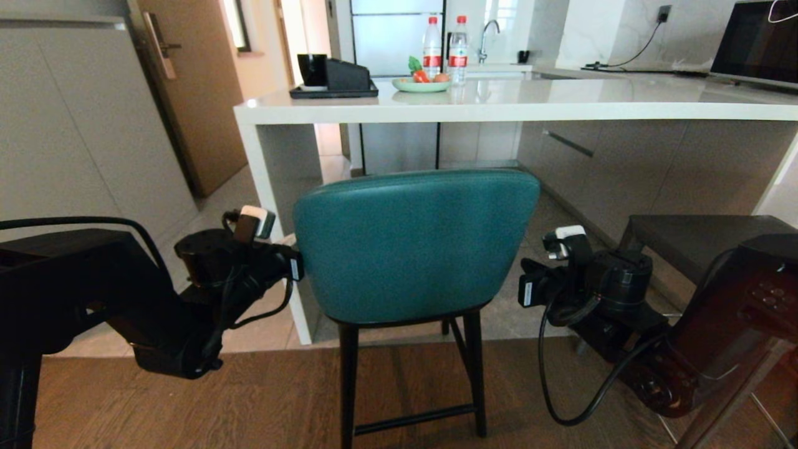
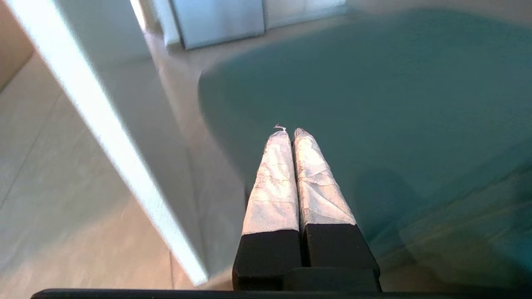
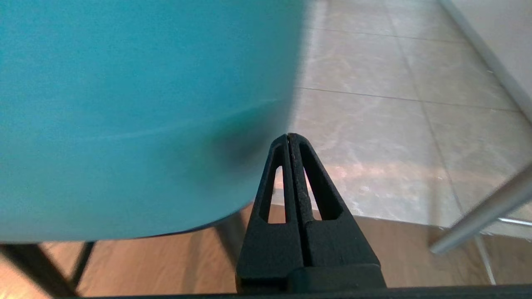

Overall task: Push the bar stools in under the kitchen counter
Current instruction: Push the blue chair back under the dining table

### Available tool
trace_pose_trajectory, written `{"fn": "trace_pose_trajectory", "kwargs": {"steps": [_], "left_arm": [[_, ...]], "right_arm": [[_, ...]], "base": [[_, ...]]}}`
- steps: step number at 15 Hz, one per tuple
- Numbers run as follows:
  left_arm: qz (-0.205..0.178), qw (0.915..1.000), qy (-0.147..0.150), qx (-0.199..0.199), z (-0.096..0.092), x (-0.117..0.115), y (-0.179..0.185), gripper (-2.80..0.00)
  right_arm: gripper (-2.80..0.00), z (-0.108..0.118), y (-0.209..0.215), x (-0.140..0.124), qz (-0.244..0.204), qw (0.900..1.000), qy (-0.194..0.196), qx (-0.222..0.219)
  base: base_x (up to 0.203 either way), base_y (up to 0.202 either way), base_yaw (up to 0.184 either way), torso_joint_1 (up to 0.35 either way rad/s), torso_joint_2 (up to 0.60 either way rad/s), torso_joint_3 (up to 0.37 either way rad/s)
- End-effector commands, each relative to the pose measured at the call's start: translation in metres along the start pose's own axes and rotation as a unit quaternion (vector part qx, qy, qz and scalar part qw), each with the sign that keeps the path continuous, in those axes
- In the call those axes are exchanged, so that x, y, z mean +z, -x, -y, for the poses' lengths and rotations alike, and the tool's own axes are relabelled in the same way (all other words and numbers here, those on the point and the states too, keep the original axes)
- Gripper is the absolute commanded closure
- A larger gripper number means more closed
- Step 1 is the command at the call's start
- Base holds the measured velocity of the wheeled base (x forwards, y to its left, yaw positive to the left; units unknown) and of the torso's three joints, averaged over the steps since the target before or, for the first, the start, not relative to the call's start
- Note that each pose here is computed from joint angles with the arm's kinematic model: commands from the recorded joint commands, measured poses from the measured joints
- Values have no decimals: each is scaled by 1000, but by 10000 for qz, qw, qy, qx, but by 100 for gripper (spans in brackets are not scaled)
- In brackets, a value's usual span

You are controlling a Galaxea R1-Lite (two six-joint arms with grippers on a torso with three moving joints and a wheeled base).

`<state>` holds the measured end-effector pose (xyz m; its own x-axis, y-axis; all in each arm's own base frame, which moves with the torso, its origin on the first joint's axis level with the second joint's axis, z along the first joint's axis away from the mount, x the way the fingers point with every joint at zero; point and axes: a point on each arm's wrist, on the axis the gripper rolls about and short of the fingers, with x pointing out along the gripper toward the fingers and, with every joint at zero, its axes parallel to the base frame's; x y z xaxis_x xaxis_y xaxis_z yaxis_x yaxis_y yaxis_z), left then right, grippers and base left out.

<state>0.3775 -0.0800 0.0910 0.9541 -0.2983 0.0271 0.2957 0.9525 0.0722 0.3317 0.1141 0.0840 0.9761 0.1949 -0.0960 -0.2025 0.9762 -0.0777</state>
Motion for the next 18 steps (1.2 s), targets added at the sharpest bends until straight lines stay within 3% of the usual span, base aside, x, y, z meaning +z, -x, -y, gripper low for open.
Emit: {"fn": "trace_pose_trajectory", "kwargs": {"steps": [1,3,11,18], "left_arm": [[-52,10000,10,23,-2,-1,11,0],[46,10000,-3,33,-2,1,18,0],[158,9998,-5,-124,20,21,-12,0],[33,9999,7,-98,17,21,-20,0]], "right_arm": [[0,4,-1,3,72,10000,-13,-58],[0,6,-3,4,118,9999,-19,-83],[0,6,-6,-2,26,10000,-13,-93],[0,10,-7,-3,21,9999,-18,-138]], "base": [[0,0,0,0,0,0],[0,0,0,0,0,0],[0,0,0,0,0,0],[0,0,0,0,0,0]]}}
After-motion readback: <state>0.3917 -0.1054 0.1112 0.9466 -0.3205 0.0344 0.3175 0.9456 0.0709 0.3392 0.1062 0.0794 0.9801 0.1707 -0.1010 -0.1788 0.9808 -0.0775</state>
